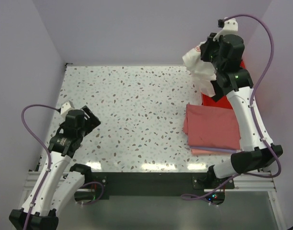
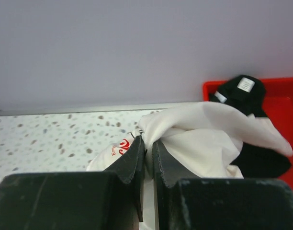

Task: Fold and stack the t-shirts
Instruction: Move the tshirt to the center of the board

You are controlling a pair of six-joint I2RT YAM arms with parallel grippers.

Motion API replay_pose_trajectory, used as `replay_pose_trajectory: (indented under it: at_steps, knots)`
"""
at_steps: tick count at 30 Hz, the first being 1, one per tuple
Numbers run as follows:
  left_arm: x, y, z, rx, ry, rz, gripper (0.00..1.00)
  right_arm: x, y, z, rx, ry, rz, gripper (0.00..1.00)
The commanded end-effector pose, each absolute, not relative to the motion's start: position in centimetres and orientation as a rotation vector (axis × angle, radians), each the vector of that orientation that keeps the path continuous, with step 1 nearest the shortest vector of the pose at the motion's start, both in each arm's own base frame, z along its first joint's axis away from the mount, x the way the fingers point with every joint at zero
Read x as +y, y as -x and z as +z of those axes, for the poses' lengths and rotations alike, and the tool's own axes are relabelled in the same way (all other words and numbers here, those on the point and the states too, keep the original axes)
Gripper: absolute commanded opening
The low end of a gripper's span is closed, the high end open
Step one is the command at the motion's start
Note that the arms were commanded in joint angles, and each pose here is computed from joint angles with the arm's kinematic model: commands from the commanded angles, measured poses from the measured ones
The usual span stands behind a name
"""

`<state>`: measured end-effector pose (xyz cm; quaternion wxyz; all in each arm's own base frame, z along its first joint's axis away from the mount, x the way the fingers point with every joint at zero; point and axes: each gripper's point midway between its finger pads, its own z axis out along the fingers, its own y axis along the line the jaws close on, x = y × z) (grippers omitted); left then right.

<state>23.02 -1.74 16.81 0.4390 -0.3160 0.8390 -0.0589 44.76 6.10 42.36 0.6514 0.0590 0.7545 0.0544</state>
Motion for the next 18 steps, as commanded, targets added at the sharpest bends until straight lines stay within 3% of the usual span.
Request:
replay_pose_trajectory:
  at_steps: [1,9,18]
  knots:
    - [-2.4,-23.6,17.3,2.058,0.780,-0.208,1.00,12.0,-41.6,49.7,1.550,0.050,0.356,0.00]
    - [-1.9,-22.9,18.1,2.037,0.783,-0.194,1.00,27.4,-35.2,52.9,1.466,0.453,0.736,0.00]
    - [-1.0,-21.3,19.3,2.019,0.816,-0.167,1.00,36.8,-31.9,56.0,1.320,0.573,1.072,0.00]
